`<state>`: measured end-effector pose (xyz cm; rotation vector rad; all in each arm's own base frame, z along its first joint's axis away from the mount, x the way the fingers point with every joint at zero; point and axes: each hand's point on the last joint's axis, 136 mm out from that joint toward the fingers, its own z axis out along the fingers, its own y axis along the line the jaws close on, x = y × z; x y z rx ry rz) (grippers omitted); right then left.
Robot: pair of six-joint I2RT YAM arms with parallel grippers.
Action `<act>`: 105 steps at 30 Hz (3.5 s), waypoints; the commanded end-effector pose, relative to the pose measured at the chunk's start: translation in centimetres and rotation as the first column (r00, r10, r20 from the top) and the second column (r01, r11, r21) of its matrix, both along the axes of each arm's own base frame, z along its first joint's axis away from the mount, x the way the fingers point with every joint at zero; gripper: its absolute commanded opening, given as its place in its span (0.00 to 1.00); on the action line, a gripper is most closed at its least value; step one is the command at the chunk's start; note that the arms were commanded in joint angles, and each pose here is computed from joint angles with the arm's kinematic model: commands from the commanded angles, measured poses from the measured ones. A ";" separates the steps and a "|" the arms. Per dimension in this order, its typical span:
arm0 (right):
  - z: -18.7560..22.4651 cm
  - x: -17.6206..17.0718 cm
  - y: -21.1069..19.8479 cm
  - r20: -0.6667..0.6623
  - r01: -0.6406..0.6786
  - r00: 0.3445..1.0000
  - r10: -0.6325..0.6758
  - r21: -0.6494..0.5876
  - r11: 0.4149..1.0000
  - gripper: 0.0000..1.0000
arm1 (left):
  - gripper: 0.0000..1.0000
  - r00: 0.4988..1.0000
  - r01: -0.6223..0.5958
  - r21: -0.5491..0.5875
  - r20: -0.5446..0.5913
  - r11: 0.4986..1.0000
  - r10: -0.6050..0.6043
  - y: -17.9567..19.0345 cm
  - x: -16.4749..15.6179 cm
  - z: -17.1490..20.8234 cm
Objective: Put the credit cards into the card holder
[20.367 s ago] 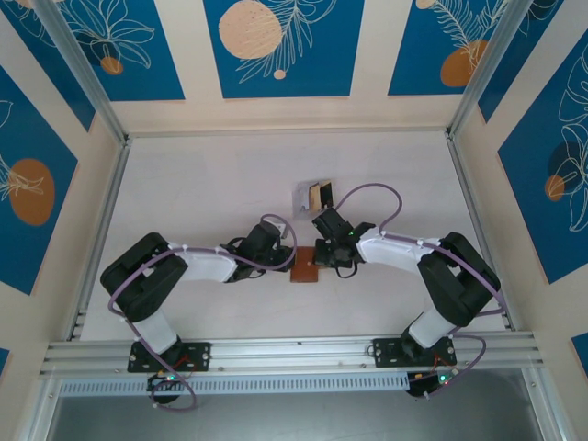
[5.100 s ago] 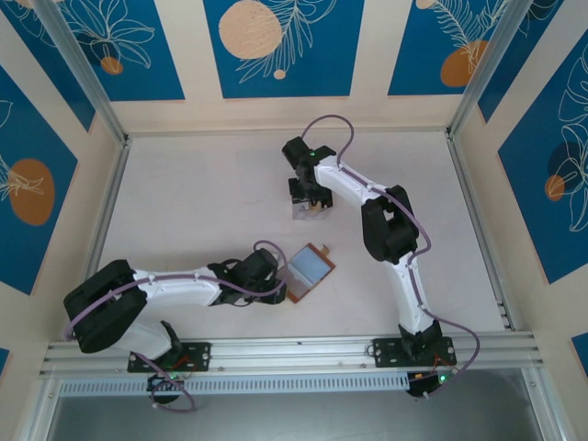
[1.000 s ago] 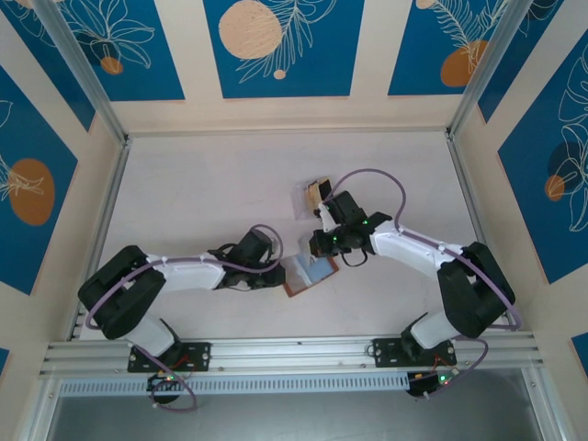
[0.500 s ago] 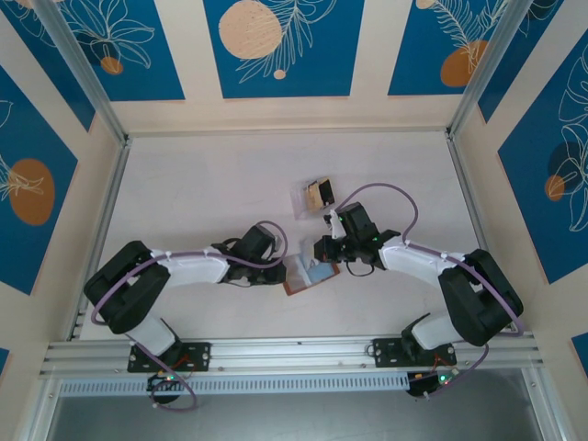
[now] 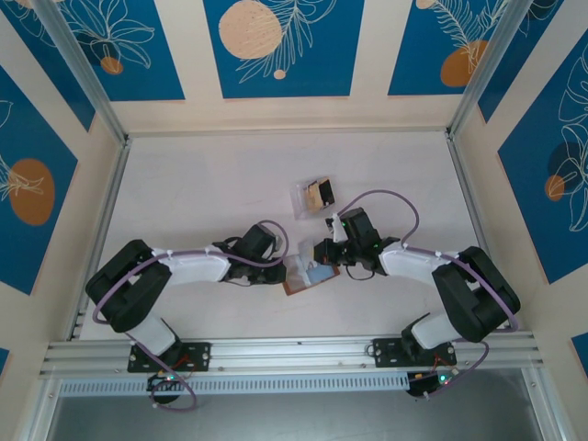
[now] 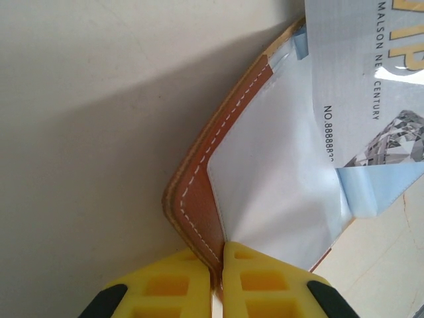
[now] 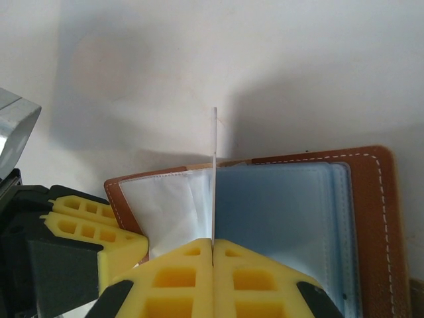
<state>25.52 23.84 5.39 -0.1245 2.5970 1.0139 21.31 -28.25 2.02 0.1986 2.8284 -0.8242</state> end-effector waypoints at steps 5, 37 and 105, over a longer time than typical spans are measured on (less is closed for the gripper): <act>-1.0 -0.9 -0.3 -0.046 0.014 0.999 -0.012 0.046 0.999 0.00 | 0.09 0.997 -0.019 0.157 -0.068 0.987 0.030 3.1 -1.0 -3.0; -2.4 -4.2 -0.8 -0.148 0.058 0.989 -0.026 0.217 0.974 0.00 | 0.15 0.995 -0.013 0.261 -0.093 0.965 0.039 5.1 -0.7 -3.9; -1.2 -4.8 2.2 -0.119 -0.113 0.988 0.101 -0.101 0.988 0.36 | 0.15 0.994 -0.023 0.237 -0.096 0.971 0.047 5.3 -1.3 -4.5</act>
